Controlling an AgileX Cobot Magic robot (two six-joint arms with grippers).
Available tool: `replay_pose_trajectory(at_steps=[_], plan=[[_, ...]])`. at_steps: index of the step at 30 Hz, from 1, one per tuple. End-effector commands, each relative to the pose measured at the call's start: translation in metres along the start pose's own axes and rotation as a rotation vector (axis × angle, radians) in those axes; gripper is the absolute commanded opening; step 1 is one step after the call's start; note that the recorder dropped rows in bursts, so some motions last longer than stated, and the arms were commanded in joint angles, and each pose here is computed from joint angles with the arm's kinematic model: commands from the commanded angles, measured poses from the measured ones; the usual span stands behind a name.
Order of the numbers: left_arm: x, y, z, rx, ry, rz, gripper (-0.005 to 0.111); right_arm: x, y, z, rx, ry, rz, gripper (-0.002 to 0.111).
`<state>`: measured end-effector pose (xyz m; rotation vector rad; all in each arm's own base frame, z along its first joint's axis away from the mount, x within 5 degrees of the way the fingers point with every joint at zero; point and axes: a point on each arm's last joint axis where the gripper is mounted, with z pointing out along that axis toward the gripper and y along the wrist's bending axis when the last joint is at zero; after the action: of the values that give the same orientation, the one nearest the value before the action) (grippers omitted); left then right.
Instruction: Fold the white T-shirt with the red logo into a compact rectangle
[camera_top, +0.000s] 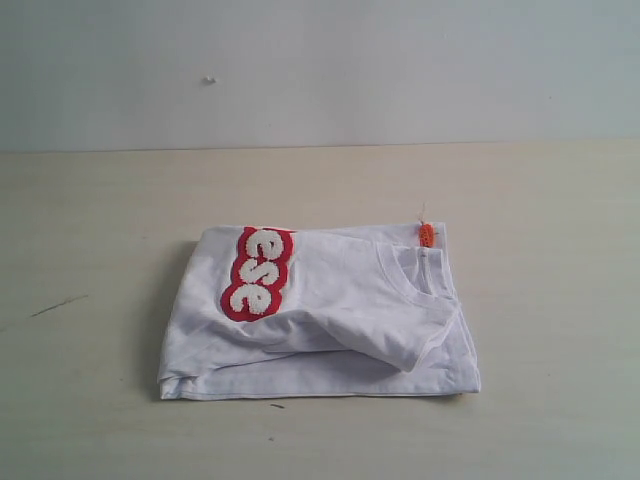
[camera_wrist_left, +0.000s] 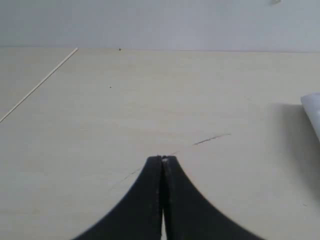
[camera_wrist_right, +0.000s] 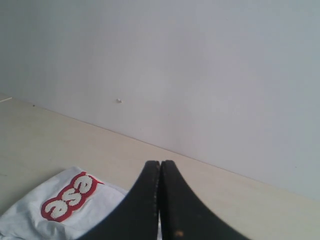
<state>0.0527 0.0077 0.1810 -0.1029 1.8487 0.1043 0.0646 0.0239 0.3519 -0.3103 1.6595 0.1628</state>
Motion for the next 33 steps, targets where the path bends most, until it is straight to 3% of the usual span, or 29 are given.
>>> replay_pose_trajectory(at_steps=[1, 14, 19, 24, 28, 33], plan=[[0.000, 0.000, 0.000, -0.003, -0.008, 0.009, 0.000, 0.000, 0.000, 0.000, 0.002, -0.011, -0.002, 0.000], [0.000, 0.000, 0.000, -0.003, -0.008, 0.009, 0.000, 0.009, 0.000, -0.003, 0.008, 0.029, -0.036, 0.000], [0.000, 0.000, 0.000, -0.003, -0.008, 0.009, 0.000, 0.049, -0.001, -0.003, 0.081, 0.076, 0.018, 0.000], [0.000, 0.000, 0.000, -0.003, -0.008, 0.009, 0.000, 0.101, -0.006, -0.001, 0.232, -0.016, 0.231, 0.000], [0.000, 0.000, 0.000, -0.003, -0.008, 0.009, 0.000, 0.124, -0.009, -0.005, 0.327, -0.107, 0.214, 0.000], [0.000, 0.000, 0.000, -0.003, -0.008, 0.009, 0.000, 0.153, -0.012, 0.000, 0.398, 0.019, 0.180, 0.000]])
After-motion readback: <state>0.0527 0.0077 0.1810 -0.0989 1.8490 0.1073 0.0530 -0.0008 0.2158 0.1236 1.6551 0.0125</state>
